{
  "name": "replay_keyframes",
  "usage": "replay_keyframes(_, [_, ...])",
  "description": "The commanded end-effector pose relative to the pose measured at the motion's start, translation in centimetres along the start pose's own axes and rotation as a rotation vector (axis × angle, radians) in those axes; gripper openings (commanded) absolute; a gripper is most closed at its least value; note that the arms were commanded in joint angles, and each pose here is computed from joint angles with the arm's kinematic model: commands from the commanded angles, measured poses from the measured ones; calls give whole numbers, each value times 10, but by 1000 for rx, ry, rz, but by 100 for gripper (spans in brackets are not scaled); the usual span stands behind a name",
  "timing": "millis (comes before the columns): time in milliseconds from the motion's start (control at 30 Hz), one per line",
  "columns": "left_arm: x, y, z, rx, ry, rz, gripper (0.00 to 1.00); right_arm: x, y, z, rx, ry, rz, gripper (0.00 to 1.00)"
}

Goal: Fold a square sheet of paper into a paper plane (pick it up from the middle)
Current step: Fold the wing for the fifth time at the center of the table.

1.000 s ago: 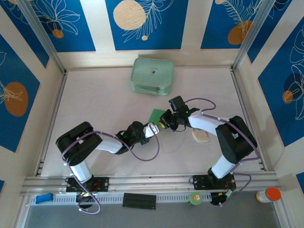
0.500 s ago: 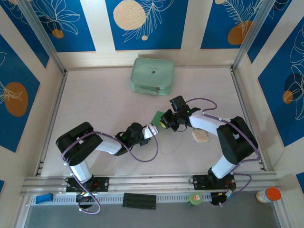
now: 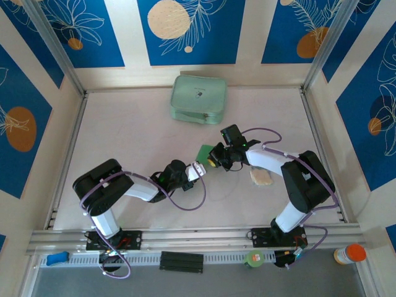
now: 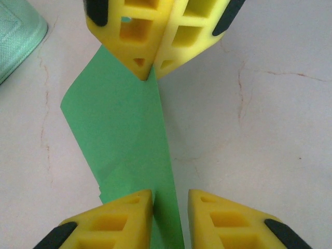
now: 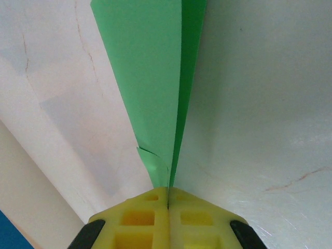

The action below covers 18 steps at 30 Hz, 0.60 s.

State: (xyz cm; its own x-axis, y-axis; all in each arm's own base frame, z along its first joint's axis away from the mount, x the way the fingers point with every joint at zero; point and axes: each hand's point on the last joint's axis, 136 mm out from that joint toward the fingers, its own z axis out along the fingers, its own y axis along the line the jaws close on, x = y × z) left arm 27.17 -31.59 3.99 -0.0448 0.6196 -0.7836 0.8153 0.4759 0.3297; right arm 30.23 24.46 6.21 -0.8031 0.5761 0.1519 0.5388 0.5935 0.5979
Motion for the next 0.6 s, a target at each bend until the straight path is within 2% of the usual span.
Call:
replay_keyframes(0, [-9, -3, 2, 20, -23, -22, 25, 6, 5, 3, 10, 38, -6, 1])
replay_keyframes(367, [0, -4, 4, 30, 7, -71, 16, 9, 4, 7, 20, 54, -19, 2])
replay_keyframes(467, [4, -5, 5, 40, 15, -94, 12, 9, 6, 6, 16, 56, -24, 6])
replay_keyframes(567, [9, -5, 6, 43, 26, -124, 11, 9, 6, 4, 18, 52, -31, 15])
